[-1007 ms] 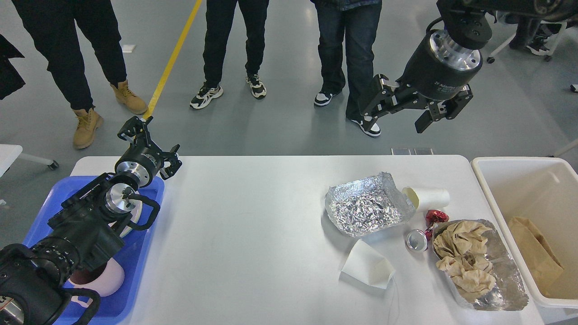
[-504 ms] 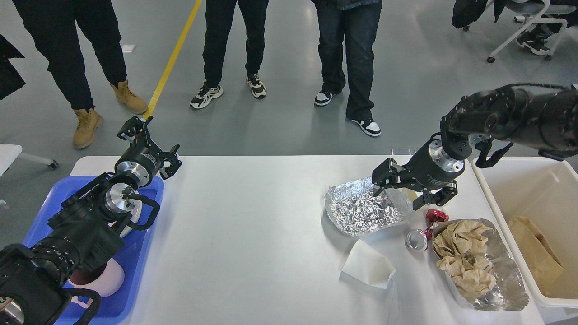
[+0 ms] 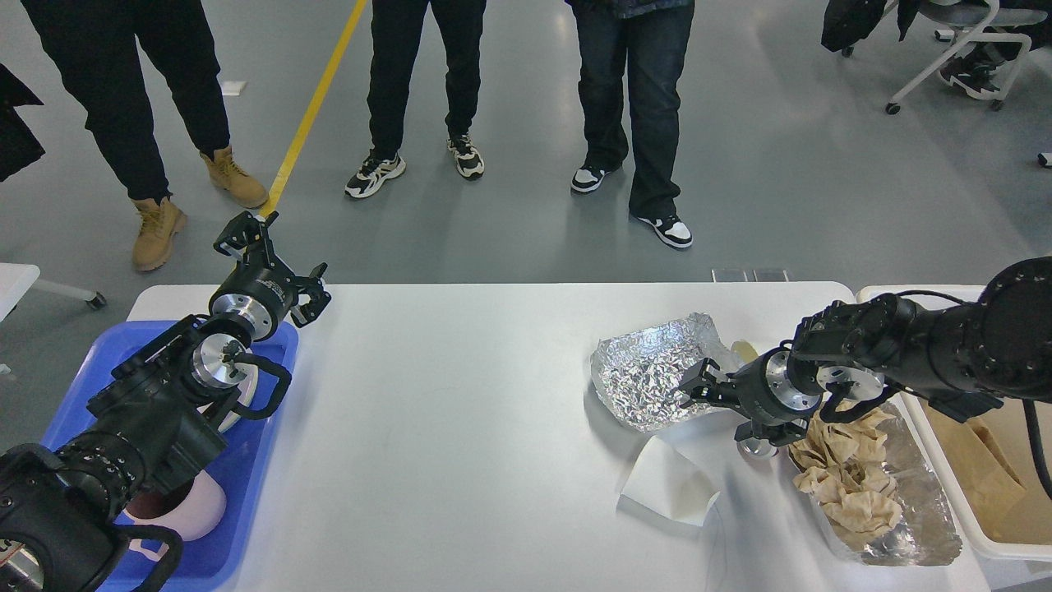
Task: Tidy desktop
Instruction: 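Lower the right gripper and grasp the crumpled foil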
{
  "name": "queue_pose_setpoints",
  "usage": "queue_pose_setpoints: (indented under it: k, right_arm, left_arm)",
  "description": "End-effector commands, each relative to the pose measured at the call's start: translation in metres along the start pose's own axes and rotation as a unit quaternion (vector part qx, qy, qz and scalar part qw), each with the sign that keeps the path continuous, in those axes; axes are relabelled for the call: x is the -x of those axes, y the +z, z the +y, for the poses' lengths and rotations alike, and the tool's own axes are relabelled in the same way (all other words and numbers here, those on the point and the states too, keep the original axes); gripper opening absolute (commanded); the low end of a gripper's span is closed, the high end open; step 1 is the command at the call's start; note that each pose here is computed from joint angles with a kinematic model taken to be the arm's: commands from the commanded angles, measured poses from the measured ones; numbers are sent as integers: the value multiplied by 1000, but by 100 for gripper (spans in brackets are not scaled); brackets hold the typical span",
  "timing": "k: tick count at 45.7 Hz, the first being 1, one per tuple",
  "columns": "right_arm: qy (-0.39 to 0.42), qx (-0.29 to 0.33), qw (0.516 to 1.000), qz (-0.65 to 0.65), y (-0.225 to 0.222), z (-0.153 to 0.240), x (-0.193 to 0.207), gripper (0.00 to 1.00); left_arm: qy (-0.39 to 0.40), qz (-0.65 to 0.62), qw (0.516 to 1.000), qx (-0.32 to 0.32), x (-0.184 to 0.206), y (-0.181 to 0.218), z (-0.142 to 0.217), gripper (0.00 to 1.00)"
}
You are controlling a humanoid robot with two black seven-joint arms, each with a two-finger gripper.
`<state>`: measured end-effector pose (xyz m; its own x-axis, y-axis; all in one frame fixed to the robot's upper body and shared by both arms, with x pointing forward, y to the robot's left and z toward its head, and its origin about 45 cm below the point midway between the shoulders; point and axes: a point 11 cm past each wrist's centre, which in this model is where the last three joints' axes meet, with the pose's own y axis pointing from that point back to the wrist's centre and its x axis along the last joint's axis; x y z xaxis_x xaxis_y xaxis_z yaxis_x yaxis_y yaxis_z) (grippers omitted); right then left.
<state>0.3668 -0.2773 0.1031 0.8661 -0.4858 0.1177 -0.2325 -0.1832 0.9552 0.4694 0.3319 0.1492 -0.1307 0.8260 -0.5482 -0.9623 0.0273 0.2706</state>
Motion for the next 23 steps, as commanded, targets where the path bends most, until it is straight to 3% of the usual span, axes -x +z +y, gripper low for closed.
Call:
queue_pose_setpoints:
  k: [1,23]
  right_arm:
    - [13,-25,999,-40,-5,-7,-5,72]
    - [36,-32,996,-79,-4,-37,11,72]
  left_arm:
    - [0,0,1000,0,0,0,0,97]
    - [1,0,1000,0,0,0,0,97]
